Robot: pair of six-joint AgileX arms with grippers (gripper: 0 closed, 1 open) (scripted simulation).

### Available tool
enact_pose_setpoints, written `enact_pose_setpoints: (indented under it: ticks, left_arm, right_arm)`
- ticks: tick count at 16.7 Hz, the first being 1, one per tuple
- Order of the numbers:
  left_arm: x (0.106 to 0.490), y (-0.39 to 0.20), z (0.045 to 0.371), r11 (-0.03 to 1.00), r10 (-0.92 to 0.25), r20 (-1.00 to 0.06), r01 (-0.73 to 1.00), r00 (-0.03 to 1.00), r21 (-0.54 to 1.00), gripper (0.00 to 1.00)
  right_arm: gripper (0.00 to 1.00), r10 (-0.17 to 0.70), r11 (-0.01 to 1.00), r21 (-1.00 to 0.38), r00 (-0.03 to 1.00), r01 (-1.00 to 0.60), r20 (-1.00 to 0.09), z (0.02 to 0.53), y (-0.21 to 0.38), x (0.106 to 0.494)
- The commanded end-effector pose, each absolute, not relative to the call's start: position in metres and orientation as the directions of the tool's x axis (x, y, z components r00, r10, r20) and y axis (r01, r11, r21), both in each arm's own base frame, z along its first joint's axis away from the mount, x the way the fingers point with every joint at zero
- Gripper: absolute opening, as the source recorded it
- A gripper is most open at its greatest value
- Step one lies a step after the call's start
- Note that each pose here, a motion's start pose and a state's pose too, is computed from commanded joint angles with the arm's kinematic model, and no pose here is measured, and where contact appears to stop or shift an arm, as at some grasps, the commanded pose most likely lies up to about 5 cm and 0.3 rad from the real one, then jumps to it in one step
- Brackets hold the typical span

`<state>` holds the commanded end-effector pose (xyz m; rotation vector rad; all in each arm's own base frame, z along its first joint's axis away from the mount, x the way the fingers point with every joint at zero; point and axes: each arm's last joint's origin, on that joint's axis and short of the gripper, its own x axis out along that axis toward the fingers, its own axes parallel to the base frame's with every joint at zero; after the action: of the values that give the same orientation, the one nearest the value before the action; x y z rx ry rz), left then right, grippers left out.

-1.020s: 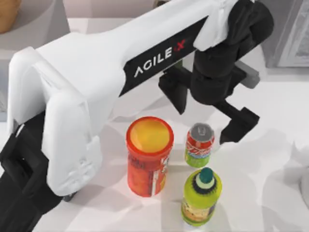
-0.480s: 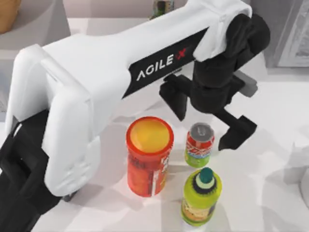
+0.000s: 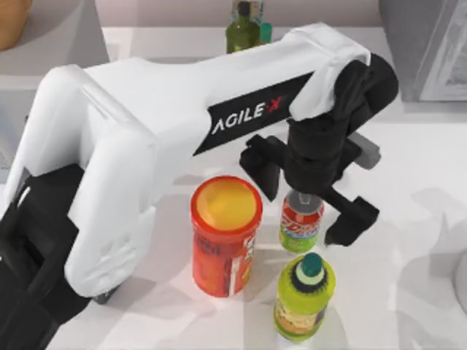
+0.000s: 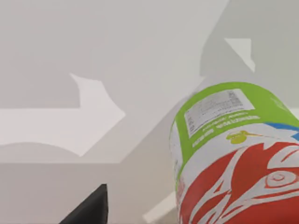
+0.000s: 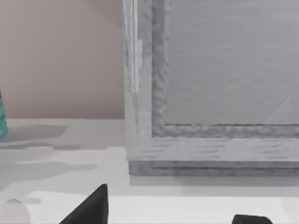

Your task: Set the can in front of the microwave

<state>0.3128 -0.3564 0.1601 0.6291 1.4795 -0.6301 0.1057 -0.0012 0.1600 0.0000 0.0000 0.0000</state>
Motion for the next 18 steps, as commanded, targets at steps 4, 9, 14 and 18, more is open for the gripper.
enact_pose_setpoints:
  ticks: [4, 9, 14, 18]
  left_arm:
    - [0.3128, -0.3564, 0.1601, 0.693, 0.000, -1.000, 0.721, -0.002, -0.001, 0.77]
    - [0.3128, -0.3564, 0.1601, 0.693, 0.000, -1.000, 0.721, -0.002, -0.001, 0.40]
    - [0.3128, -0.3564, 0.1601, 0.693, 0.000, -1.000, 0.721, -0.002, -0.001, 0.02]
    - [0.3128, -0.3564, 0.1601, 0.693, 0.000, -1.000, 0.721, -0.002, -0.001, 0.00]
  right_arm:
    - [1.00, 0.000, 1.000, 0.000, 1.000, 0.000, 0.000, 0.1600, -0.0012, 0.1057]
    - [1.00, 0.000, 1.000, 0.000, 1.000, 0.000, 0.000, 0.1600, -0.0012, 0.1057]
    - [1.00, 0.000, 1.000, 0.000, 1.000, 0.000, 0.000, 0.1600, -0.0012, 0.1057]
    - [1.00, 0.000, 1.000, 0.000, 1.000, 0.000, 0.000, 0.1600, -0.0012, 0.1057]
